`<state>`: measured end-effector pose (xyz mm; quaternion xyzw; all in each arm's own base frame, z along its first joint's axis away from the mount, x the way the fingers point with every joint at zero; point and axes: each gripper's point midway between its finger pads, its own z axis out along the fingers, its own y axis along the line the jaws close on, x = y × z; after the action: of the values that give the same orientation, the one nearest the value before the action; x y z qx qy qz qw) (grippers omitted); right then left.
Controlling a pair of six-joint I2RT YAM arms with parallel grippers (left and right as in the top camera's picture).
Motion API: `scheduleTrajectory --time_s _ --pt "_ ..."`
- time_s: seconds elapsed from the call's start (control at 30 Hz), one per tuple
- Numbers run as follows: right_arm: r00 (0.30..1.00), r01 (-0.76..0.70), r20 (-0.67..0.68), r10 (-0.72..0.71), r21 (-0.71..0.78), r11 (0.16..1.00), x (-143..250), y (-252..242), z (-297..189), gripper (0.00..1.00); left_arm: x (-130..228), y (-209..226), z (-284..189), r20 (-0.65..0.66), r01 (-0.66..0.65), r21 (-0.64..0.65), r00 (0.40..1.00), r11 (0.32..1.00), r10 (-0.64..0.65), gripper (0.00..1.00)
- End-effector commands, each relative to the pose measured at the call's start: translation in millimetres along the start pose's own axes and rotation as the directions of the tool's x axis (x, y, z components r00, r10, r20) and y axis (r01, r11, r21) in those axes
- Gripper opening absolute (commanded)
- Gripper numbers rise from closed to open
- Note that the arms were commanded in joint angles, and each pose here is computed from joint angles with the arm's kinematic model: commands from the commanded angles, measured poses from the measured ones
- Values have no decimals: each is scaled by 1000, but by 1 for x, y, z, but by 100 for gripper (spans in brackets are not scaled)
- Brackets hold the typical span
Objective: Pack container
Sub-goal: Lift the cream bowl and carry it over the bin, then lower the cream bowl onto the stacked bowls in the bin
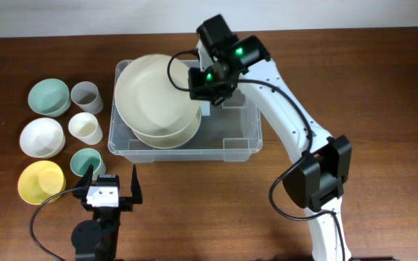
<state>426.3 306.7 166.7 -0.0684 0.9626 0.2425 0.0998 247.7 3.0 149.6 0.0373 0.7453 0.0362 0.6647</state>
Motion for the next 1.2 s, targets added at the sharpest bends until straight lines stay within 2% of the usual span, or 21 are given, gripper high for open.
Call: scheduleTrajectory --time_s 0.0,0.3,1.17 --pt "999 -44 -30 43 -26 999 9 1 15 4 3 2 0 -10 10 -12 1000 1000 -10 100" --pt "997 -69 -40 68 -22 997 15 -16 48 7 3 2 0 -10 10 -12 1000 1000 -10 100" --pt "992 -90 -95 84 -68 994 23 -17 71 9 3 2 0 -10 10 -12 1000 1000 -11 100"
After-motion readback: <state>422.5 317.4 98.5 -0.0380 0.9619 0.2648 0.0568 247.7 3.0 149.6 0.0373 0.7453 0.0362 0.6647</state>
